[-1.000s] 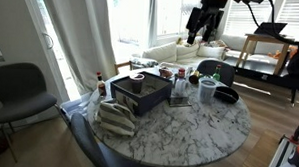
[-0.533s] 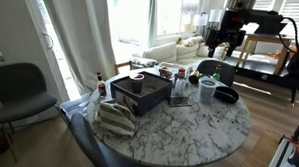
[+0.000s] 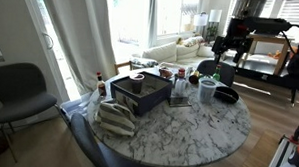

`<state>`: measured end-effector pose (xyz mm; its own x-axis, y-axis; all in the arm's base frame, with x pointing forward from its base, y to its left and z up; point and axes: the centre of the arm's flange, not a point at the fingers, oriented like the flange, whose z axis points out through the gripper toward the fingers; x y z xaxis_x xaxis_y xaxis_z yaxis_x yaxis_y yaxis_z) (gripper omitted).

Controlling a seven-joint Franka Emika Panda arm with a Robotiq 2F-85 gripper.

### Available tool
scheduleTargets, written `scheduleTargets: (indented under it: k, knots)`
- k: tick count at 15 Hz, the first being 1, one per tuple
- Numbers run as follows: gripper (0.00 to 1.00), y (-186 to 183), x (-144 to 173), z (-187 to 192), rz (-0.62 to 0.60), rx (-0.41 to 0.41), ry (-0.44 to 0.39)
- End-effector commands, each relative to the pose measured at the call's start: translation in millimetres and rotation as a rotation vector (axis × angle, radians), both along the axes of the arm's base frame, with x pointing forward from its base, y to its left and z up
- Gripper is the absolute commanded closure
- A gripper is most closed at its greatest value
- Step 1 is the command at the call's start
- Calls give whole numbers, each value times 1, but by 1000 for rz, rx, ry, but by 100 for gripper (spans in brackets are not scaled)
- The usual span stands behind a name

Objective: Remove the glasses from the case, then put them in the transparent bucket

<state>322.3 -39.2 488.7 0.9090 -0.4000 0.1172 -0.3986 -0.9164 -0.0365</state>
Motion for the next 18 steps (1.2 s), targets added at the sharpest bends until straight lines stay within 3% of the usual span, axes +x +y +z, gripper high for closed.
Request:
scheduleTargets:
  k: [1, 3, 7, 8, 11, 18]
  knots:
    - [0, 0, 0, 0, 0, 0, 0]
    - [0, -4, 6, 0, -28, -29, -12]
    - [0, -56, 24, 8, -78, -46, -36]
    - [0, -35, 9, 8, -72, -36, -42]
    - [0, -52, 15, 9, -87, -38, -38]
    - [0, -52, 17, 8, -86, -39, -35]
